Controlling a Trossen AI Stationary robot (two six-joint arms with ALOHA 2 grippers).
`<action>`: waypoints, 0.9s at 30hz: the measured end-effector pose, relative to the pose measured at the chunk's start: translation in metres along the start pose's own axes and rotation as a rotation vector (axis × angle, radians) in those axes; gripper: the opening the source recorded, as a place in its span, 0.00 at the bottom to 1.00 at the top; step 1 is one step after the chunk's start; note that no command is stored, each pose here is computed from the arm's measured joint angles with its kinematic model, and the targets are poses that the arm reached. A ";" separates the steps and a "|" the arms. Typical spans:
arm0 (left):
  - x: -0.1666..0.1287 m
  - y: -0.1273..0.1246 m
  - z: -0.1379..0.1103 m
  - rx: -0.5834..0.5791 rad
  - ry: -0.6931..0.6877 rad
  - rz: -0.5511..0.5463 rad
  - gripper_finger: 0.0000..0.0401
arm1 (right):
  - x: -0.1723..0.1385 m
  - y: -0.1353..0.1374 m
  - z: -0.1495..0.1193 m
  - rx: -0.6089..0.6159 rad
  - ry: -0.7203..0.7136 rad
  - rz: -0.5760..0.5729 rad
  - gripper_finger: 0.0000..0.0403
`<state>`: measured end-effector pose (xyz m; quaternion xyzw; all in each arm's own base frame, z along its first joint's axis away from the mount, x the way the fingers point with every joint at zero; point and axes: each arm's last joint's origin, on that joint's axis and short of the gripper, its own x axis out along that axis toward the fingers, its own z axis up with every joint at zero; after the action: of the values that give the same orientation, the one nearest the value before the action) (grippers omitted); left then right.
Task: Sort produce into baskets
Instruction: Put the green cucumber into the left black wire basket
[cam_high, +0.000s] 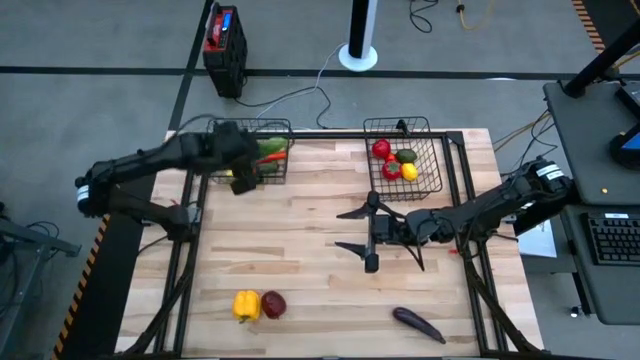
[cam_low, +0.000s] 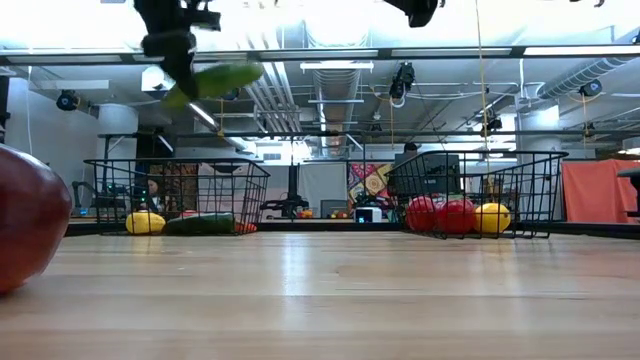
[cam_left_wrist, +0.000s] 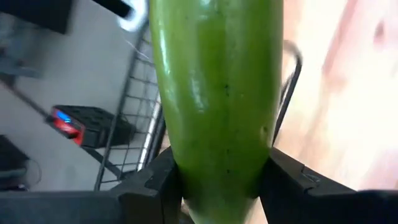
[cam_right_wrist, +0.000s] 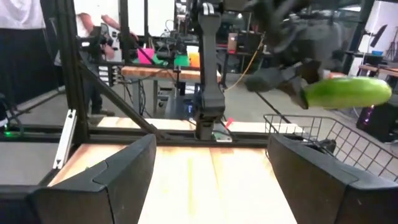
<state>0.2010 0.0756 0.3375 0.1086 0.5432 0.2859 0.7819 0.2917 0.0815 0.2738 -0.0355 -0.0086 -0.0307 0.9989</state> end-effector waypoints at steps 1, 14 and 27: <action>0.005 0.007 -0.001 0.033 0.026 -0.028 0.36 | 0.000 0.000 0.000 -0.002 0.004 0.000 0.75; 0.080 0.070 -0.022 0.279 0.353 -0.113 0.39 | 0.001 -0.003 -0.003 -0.001 0.024 -0.009 0.75; 0.136 0.078 -0.021 0.337 0.506 -0.217 0.39 | 0.001 -0.003 -0.005 0.009 0.050 -0.012 0.73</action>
<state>0.1896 0.2130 0.2595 0.1035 0.7685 0.1248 0.6190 0.2928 0.0776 0.2687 -0.0300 0.0159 -0.0373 0.9987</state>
